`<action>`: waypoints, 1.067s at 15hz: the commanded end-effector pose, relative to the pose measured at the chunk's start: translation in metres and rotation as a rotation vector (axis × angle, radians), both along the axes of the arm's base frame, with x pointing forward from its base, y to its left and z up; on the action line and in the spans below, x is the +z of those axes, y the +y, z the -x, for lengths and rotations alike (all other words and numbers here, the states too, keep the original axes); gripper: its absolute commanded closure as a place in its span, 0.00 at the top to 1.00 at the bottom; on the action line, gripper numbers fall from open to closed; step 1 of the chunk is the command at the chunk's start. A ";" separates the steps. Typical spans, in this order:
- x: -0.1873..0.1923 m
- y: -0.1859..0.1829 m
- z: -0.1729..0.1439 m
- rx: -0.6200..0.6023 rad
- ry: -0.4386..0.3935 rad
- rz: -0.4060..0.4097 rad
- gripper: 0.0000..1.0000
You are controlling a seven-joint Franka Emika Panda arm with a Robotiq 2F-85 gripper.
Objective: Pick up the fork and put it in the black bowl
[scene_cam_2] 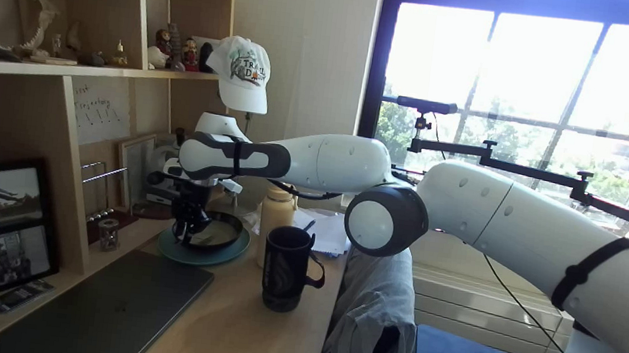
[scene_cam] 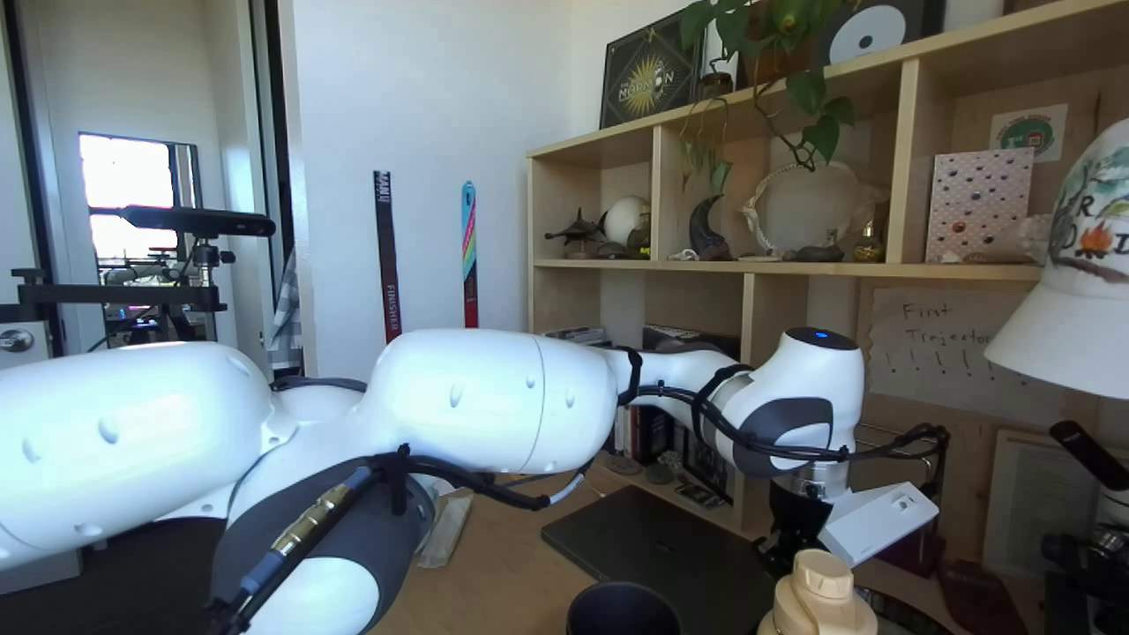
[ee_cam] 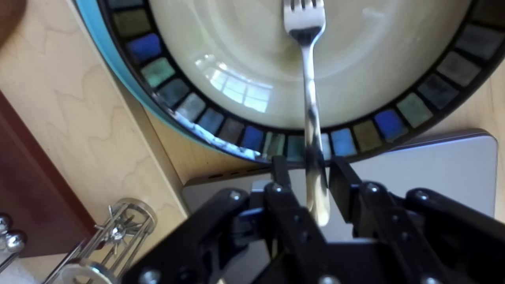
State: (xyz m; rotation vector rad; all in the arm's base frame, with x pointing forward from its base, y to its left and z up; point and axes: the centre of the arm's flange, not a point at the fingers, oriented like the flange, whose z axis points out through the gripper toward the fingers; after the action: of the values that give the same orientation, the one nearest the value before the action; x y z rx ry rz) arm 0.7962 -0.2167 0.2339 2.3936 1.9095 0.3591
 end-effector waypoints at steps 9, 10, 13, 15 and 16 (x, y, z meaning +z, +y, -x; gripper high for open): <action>0.059 0.006 -0.043 -0.025 0.013 0.044 1.00; 0.071 0.012 -0.044 -0.024 0.027 0.026 1.00; 0.109 0.033 -0.043 -0.037 0.089 0.036 1.00; 0.135 0.046 -0.038 -0.045 0.133 0.052 1.00; 0.147 0.051 -0.036 -0.047 0.154 0.057 1.00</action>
State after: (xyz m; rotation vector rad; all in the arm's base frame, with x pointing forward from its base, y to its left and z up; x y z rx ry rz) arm 0.7950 -0.1702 0.3373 2.4574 1.8939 0.2481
